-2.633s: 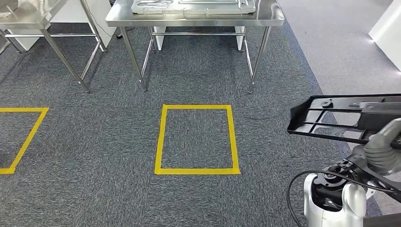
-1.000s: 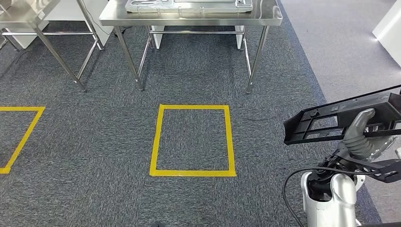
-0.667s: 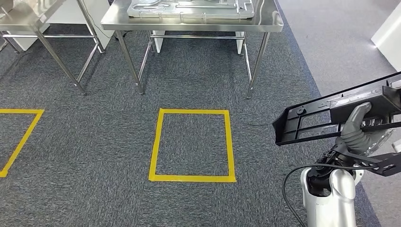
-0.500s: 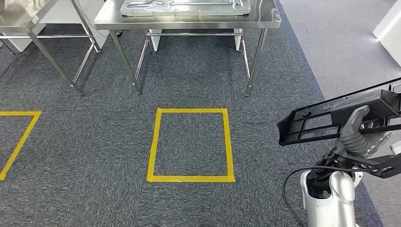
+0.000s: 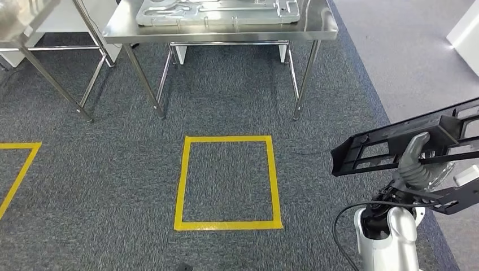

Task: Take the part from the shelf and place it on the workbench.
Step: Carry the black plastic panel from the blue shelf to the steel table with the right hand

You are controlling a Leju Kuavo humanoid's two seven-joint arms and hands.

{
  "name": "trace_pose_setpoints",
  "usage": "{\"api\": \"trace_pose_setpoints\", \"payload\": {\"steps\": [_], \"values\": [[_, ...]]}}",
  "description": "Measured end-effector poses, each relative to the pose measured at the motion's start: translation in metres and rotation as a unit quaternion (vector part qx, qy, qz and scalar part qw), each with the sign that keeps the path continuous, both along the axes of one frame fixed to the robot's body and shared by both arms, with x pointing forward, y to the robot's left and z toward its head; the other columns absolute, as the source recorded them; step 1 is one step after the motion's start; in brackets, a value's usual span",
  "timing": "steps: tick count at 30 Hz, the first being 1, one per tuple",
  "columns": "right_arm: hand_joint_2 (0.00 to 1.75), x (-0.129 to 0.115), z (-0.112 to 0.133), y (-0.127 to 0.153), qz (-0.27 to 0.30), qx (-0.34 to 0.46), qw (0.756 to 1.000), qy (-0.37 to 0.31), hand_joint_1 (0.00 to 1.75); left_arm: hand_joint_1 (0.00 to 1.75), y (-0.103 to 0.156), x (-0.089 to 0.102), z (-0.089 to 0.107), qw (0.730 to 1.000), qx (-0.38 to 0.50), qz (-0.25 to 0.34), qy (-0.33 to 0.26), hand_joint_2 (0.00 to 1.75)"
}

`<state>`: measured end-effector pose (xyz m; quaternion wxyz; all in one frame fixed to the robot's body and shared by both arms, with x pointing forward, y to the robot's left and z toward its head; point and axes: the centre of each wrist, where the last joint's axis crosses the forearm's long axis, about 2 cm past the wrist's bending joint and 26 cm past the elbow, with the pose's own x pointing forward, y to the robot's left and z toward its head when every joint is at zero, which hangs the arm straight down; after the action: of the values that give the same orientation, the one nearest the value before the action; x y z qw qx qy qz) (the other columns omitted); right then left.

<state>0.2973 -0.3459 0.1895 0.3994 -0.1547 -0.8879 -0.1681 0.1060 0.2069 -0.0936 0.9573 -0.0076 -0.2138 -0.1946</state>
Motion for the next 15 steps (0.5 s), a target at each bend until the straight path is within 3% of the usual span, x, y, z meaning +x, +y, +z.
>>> {"api": "trace_pose_setpoints", "payload": {"steps": [9, 15], "values": [[1.75, 0.002, -0.002, 0.001, 0.001, -0.005, 1.000, 0.003, 1.75, 0.00, -0.003, -0.021, -0.004, 1.000, -0.002, 0.005, 0.022, 1.75], [1.75, 0.003, -0.005, 0.001, 0.000, -0.003, 1.000, 0.012, 1.75, 0.00, -0.002, -0.019, -0.004, 1.000, 0.001, 0.006, 0.019, 1.75]]}}
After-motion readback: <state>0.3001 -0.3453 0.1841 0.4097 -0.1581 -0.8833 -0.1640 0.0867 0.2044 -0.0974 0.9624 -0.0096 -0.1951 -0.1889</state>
